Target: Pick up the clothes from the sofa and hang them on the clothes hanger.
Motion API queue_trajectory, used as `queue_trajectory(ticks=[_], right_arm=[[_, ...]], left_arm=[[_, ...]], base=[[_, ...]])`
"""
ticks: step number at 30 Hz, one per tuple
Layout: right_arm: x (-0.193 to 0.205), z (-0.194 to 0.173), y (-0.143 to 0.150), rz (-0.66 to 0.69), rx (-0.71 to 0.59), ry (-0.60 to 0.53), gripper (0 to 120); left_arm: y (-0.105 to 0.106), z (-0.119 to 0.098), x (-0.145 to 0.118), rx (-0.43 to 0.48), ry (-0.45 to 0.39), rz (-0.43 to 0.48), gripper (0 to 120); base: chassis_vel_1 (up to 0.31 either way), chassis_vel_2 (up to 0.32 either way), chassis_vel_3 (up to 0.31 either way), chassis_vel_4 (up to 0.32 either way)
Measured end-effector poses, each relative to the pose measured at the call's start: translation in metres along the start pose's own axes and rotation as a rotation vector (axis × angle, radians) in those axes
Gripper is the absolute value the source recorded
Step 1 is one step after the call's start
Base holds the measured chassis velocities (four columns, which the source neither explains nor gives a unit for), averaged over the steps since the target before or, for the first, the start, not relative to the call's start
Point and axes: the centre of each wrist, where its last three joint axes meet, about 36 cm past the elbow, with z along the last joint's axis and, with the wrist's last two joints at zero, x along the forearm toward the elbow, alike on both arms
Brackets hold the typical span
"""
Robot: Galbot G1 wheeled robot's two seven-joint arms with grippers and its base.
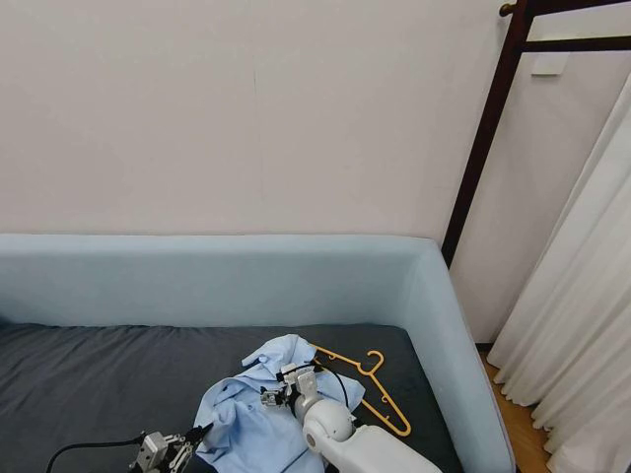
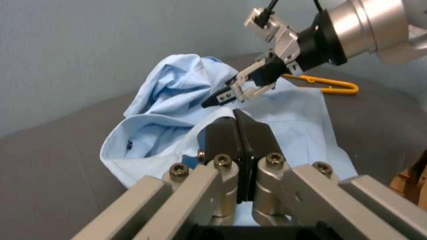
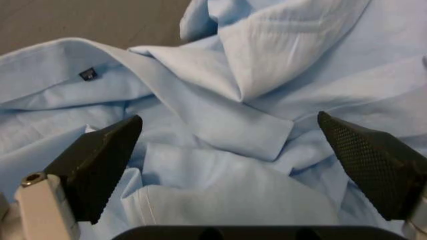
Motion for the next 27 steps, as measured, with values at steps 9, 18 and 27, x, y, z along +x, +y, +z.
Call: queue_trajectory(ticks=[9, 18, 27], right_arm=[[-0.022, 0.013, -0.01, 0.037, -0.066, 0.021, 100], [-0.032, 0.019, -0.015, 0.018, -0.072, 0.016, 88], [-0.036, 0.022, -0.014, 0.006, -0.039, 0.016, 62]], left_arm=[[0.001, -0.006, -0.001, -0.008, -0.004, 0.011, 0], [-0.001, -0.005, -0.002, -0.002, -0.001, 0.012, 0], [-0.004, -0.003, -0.004, 0.0, 0.001, 0.018, 0]], base=[[0.0, 0.0, 0.0, 0.0], [0.0, 0.0, 0.0, 0.0], [0.0, 0.0, 0.0, 0.0]])
